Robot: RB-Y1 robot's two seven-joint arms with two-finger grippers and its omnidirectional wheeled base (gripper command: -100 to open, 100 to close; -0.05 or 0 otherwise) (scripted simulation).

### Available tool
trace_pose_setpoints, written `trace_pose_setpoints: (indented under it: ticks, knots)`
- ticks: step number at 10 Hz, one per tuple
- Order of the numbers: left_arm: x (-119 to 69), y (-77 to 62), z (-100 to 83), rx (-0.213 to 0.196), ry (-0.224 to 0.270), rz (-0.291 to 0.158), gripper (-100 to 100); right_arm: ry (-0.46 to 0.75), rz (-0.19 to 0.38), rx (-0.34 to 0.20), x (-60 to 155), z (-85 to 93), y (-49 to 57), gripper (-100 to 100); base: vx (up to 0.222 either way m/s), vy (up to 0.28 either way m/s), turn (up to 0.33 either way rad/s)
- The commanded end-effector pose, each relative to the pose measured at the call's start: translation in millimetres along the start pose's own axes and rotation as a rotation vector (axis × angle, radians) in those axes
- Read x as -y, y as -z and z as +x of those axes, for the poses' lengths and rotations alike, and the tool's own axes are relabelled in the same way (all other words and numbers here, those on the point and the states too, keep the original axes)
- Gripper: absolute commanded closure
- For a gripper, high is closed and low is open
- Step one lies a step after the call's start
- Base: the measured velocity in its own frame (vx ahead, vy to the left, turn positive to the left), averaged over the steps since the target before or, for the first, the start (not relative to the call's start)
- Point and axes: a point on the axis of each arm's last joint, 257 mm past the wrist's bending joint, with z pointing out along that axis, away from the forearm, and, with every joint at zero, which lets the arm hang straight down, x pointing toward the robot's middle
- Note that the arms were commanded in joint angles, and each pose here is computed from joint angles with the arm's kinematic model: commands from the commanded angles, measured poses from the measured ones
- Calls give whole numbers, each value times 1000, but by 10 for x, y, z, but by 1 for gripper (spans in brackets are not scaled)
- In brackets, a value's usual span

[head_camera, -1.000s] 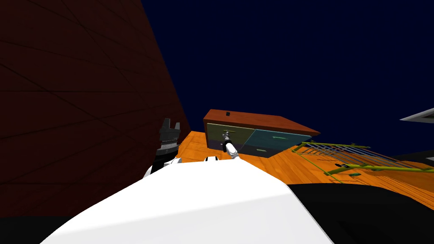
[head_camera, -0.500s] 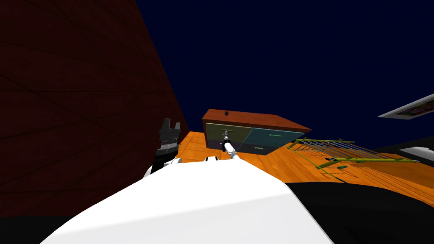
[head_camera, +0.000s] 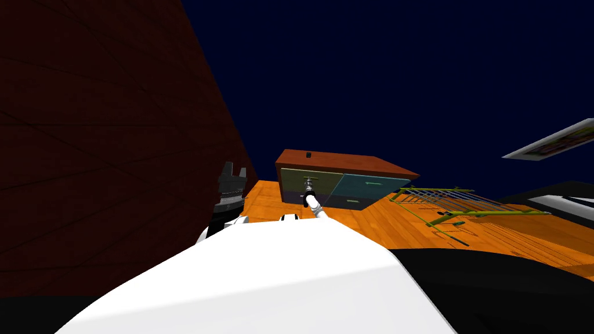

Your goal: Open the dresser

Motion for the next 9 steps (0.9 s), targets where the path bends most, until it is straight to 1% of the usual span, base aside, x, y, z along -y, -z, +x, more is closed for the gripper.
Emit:
trace_pose_setpoints:
  ticks: [1, 5, 6, 7, 9]
  knots:
    - [0, 0, 0, 0, 0, 0, 0, 1, -2, 7, 8, -34, -8, 100, -92, 21, -60]
    - [0, -1, 1, 0, 0, 0, 0, 2, -5, 22, 25, -103, -22, 100, -163, 29, -37]
    - [0, -1, 1, 0, 0, 0, 0, 1, -4, 19, 23, -88, -19, 100, -86, 8, -9]
    - [0, 0, 0, 0, 0, 0, 0, 28, 11, 7, 23, -50, 28, -100, 25, 9, 43]
    - [0, 0, 0, 0, 0, 0, 0, 57, 29, -6, 27, -7, 84, -100, 85, 4, 49]
